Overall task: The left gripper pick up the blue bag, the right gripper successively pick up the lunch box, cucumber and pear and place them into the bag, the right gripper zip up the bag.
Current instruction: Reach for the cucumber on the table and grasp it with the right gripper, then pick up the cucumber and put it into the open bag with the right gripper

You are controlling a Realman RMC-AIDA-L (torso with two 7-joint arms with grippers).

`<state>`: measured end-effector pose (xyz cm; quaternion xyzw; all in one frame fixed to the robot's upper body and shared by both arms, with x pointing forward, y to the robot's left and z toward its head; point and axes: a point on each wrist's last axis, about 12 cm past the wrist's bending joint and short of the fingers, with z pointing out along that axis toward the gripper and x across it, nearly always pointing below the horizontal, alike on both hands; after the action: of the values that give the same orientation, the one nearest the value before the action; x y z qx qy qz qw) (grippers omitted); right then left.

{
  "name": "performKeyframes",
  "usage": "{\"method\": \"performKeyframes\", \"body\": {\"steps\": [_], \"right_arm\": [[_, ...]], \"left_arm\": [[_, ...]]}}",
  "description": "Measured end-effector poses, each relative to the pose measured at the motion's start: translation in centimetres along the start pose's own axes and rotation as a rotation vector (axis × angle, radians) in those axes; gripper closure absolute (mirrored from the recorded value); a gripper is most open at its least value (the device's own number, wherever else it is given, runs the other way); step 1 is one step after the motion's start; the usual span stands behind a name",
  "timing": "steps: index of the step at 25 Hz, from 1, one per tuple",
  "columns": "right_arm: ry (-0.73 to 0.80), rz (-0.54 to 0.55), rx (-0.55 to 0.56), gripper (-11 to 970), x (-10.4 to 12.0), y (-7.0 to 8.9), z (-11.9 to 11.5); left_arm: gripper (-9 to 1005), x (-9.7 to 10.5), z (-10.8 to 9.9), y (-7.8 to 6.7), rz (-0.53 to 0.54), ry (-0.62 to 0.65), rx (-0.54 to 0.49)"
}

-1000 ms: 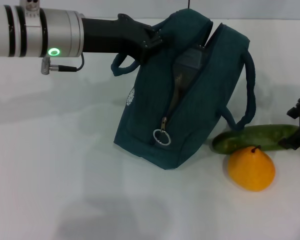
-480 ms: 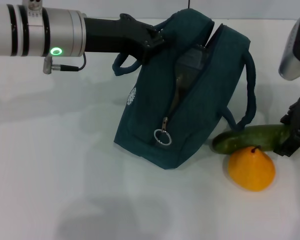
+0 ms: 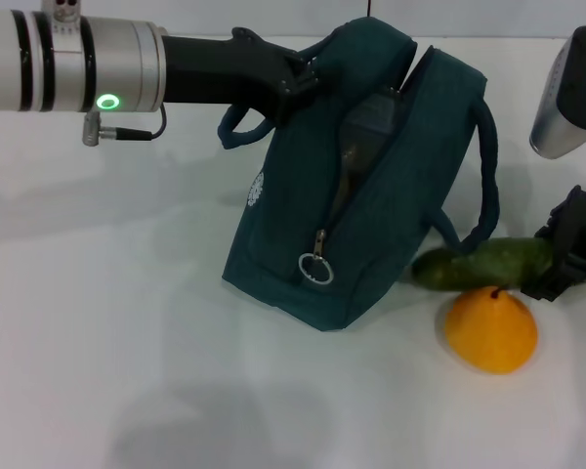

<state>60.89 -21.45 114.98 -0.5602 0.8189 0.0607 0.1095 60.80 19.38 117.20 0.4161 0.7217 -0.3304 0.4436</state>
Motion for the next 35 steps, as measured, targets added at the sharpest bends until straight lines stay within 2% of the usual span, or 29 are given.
{"method": "performKeyframes", "body": {"steps": [1, 9, 13, 17, 21, 26, 31, 35], "right_arm": [[-0.006, 0.004, -0.002, 75, 0.0, 0.0, 0.0], [-0.056, 0.031, -0.010, 395, 0.6, 0.2, -0.3], [-0.108, 0.094, 0.001, 394, 2.3, 0.0, -1.0], [-0.179, 0.206, 0.031, 393, 5.6, 0.0, -1.8], [-0.284, 0.356, 0.053, 391, 9.1, -0.1, -2.6], [-0.476, 0.490, 0.077, 390, 12.3, -0.1, -3.8], [-0.653, 0.526, 0.104, 388, 13.5, 0.1, -5.2], [-0.854, 0.467, 0.107, 387, 12.8, 0.4, -6.4]], "left_arm": [[949, 0.1, 0.0, 0.0, -0.001, 0.000, 0.000], [949, 0.3, -0.2, 0.0, -0.007, 0.001, -0.004], [949, 0.6, -0.3, 0.0, -0.013, 0.002, -0.009], [949, 0.8, -0.5, 0.1, -0.017, 0.004, -0.011], [949, 1.0, -0.7, 0.1, -0.017, 0.004, -0.016], [949, 1.0, -0.8, 0.1, -0.002, -0.004, -0.021], [949, 0.9, -1.2, 0.1, -0.001, -0.033, -0.019], [949, 0.8, -1.3, 0.0, 0.007, -0.035, -0.019]]}}
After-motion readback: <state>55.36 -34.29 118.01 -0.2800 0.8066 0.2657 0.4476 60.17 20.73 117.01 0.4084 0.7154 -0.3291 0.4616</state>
